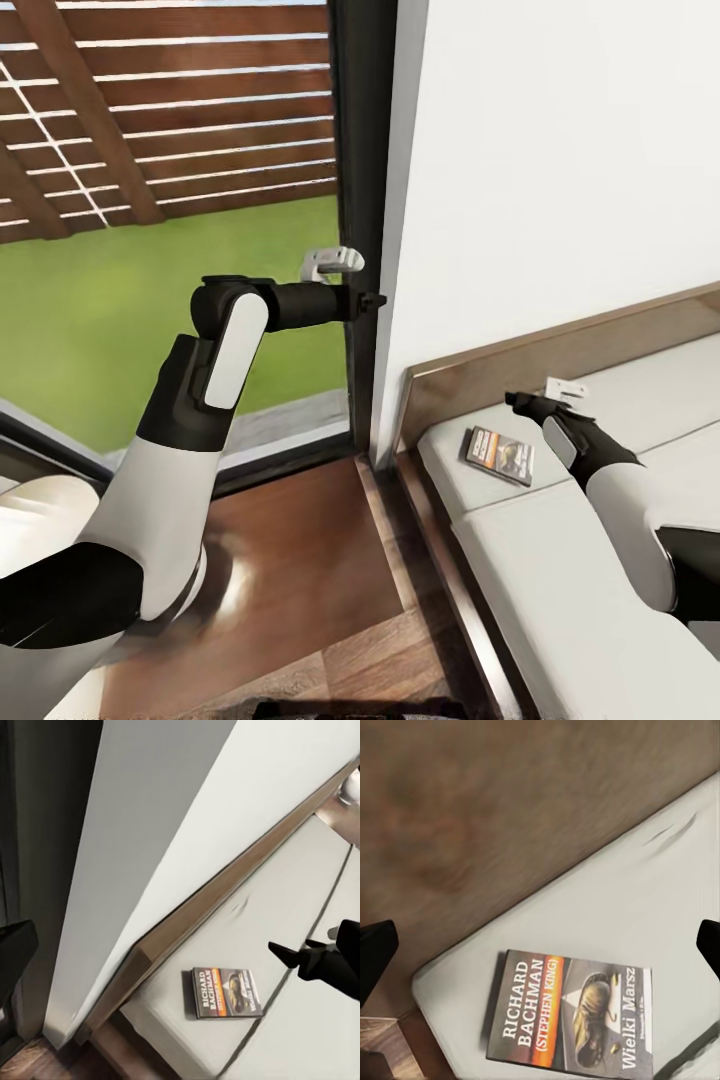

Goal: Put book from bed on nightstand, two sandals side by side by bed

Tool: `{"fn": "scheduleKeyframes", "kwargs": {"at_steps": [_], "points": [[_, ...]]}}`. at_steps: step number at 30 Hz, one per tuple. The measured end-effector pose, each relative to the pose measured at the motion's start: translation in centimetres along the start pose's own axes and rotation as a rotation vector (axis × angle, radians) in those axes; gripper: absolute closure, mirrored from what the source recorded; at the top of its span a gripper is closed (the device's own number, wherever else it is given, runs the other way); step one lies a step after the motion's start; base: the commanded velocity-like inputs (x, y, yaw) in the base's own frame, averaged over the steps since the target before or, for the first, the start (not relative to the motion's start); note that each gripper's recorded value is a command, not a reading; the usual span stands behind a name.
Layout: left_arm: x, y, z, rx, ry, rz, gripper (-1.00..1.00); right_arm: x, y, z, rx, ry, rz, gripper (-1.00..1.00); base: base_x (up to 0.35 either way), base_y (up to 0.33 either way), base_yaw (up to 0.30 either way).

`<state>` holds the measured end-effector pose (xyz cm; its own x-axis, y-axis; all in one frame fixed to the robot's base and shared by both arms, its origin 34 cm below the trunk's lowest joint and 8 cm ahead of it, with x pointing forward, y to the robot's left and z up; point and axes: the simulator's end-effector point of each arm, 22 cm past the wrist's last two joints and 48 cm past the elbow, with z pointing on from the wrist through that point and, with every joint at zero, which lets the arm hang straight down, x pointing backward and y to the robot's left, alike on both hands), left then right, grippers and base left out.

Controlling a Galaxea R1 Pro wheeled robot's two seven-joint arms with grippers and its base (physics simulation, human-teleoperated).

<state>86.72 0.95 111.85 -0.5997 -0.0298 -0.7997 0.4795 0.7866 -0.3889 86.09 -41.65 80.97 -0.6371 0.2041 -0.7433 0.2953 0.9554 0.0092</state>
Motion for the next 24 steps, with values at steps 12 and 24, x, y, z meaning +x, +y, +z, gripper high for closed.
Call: {"fn": "scheduleKeyframes", "kwargs": {"at_steps": [12, 24], "points": [[1.1, 0.9, 0.7, -0.004, 0.016, -0.011, -1.00, 0.0, -0.5, 0.7, 0.009, -0.050, 0.003, -1.00, 0.000, 0.000, 0.000], [2.1, 1.6, 1.5, -0.005, 0.031, -0.023, -1.00, 0.9, -0.2, 1.4, 0.007, -0.056, -0.001, -1.00, 0.000, 0.000, 0.000]]}}
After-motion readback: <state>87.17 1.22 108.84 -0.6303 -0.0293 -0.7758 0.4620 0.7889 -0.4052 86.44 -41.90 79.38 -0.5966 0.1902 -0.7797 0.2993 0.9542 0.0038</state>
